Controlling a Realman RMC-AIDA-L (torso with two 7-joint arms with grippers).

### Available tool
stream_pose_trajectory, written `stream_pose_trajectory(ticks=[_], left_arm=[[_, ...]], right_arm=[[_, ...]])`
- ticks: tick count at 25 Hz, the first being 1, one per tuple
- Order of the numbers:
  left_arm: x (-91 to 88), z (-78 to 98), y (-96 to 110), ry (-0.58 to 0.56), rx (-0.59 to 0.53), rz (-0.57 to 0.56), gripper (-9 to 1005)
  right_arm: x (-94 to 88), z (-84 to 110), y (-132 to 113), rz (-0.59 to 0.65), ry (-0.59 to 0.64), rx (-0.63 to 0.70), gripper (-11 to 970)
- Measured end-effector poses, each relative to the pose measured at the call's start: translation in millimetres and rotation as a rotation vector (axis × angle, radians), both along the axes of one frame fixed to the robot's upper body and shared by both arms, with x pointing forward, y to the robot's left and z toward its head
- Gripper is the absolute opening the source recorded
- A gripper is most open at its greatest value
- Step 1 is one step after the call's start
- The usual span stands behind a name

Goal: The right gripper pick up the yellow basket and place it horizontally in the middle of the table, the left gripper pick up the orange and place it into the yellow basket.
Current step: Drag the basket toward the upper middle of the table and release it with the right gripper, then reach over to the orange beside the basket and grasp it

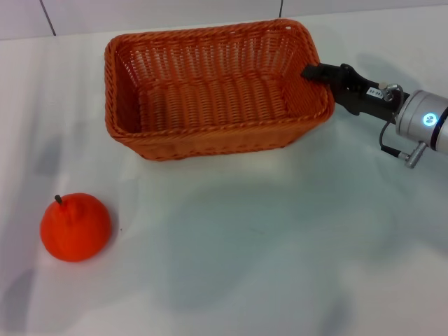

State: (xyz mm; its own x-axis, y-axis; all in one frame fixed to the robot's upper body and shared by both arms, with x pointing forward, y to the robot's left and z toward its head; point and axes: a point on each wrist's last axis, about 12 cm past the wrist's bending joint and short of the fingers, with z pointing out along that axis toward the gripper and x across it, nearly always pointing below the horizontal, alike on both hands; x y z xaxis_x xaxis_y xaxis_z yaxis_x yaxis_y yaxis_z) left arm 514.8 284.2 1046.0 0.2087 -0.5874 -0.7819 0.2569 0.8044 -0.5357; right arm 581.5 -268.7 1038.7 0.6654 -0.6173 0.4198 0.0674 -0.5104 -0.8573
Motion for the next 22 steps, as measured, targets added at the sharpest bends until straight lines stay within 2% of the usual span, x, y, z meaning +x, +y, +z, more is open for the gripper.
stream_pose_trajectory(ticks=[5,10,15,18,19,20,22], left_arm=[[-1.7,-1.2,0,0.004,-0.002,0.003,825],[-3.0,-1.8,3,0.007,0.001,0.003,824],[-3.3,-1.8,3,0.008,0.008,-0.005,796],[-4.5,-0.6,3,0.005,0.038,-0.065,774],[-4.9,1.2,4,0.003,0.069,-0.124,767],[-4.9,1.2,4,0.003,0.069,-0.124,760],[-5.8,7.8,8,0.006,0.161,-0.298,746]], right_arm=[[-5.6,-2.1,-4,-0.009,-0.002,0.018,364],[-12.7,3.7,-18,-0.024,-0.058,0.048,509],[-18.7,15.0,-38,-0.041,-0.130,0.071,567],[-22.8,21.5,-55,-0.074,-0.172,0.074,602],[-24.7,24.8,-61,-0.093,-0.198,0.076,614],[-27.3,27.9,-69,-0.111,-0.227,0.075,625],[-30.9,35.2,-82,-0.140,-0.281,0.067,637]])
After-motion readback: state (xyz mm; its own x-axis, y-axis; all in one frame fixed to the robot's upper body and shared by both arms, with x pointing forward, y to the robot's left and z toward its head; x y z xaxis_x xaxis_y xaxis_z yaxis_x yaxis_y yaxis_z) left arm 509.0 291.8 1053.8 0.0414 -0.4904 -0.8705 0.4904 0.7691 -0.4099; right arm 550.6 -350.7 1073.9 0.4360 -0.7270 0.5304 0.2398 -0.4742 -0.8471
